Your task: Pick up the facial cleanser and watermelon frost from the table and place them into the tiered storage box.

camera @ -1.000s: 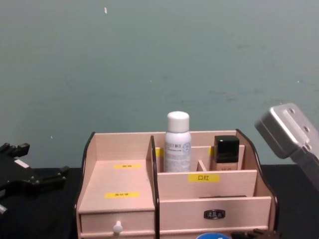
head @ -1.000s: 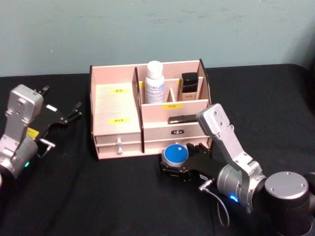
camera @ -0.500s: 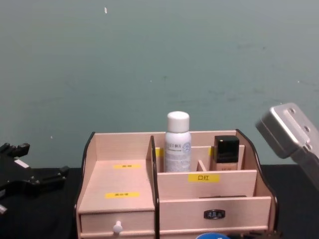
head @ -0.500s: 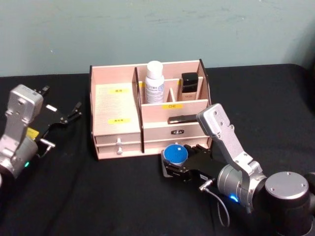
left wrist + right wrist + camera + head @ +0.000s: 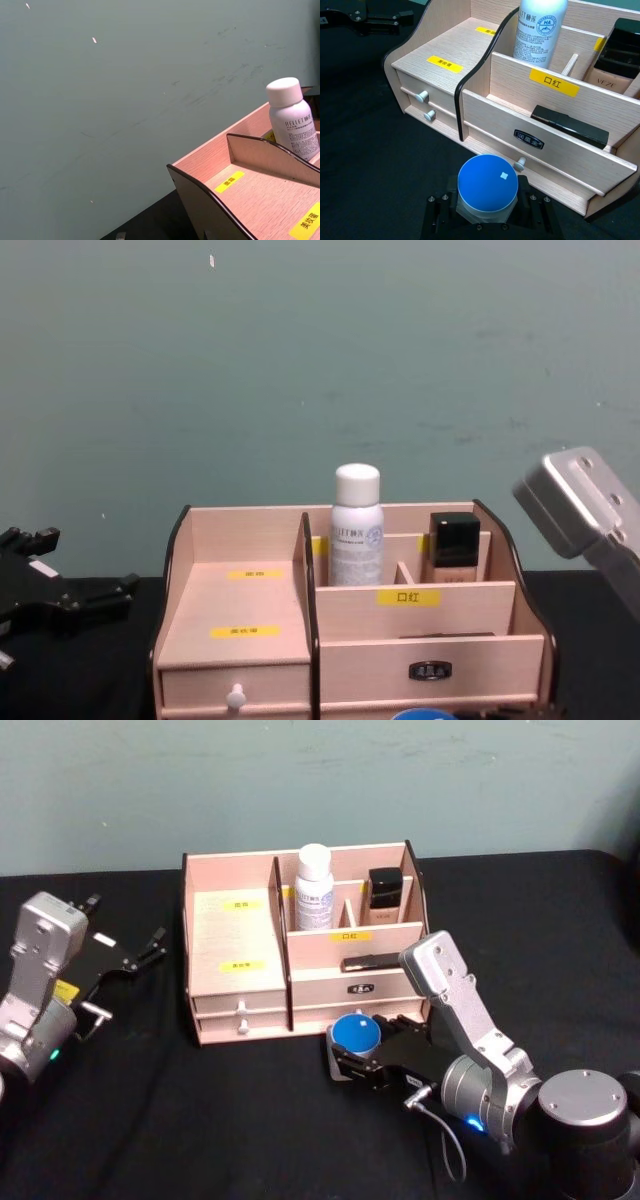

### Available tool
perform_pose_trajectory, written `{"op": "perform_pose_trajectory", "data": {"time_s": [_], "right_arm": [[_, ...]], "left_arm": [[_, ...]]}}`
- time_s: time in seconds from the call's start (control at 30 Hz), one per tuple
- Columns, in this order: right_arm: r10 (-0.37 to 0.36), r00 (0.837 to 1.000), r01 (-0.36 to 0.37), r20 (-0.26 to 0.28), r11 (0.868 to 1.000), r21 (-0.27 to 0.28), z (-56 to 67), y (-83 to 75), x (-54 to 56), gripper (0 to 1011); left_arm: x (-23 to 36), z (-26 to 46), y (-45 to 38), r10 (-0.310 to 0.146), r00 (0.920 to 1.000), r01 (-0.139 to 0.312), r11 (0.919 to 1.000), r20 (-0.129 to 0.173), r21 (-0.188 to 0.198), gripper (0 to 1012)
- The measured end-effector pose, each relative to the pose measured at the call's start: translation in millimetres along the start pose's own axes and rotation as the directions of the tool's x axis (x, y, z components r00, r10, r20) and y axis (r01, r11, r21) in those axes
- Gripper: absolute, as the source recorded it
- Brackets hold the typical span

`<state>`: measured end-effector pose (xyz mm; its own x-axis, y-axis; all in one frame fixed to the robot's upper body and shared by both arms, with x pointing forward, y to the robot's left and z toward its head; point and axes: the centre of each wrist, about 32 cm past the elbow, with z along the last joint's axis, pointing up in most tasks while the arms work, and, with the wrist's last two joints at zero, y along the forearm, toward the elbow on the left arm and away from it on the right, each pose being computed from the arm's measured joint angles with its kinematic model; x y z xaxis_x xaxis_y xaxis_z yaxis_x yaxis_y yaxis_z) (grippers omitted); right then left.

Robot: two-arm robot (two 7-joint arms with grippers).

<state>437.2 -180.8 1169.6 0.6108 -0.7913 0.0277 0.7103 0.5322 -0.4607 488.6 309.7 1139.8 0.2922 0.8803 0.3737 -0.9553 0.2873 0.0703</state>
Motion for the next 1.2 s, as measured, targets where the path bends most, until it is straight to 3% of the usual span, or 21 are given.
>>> {"op": "perform_pose_trajectory", "data": {"time_s": [0.37,0.67,0.93,1.2], "right_arm": [[0.013,1.000,-0.013,0.002,1.000,0.013,0.3,-1.9,0.8,715],[0.057,0.998,-0.058,0.027,0.996,0.062,11.7,-9.6,-0.1,715],[0.104,0.993,-0.110,0.062,0.987,0.113,32.3,-12.4,-4.4,715],[0.135,0.986,-0.149,0.096,0.975,0.164,55.8,-4.3,-10.4,715]], "left_arm": [[0.0,0.0,0.0,0.000,1.0000,0.000,1.0000,0.000,0.000,1010],[0.0,0.0,0.0,0.000,1.0000,0.000,1.0000,0.000,0.000,1009],[0.0,0.0,0.0,0.000,1.0000,0.000,1.0000,0.000,0.000,1010],[0.0,0.0,0.0,0.000,1.0000,0.000,1.0000,0.000,0.000,1009]]}}
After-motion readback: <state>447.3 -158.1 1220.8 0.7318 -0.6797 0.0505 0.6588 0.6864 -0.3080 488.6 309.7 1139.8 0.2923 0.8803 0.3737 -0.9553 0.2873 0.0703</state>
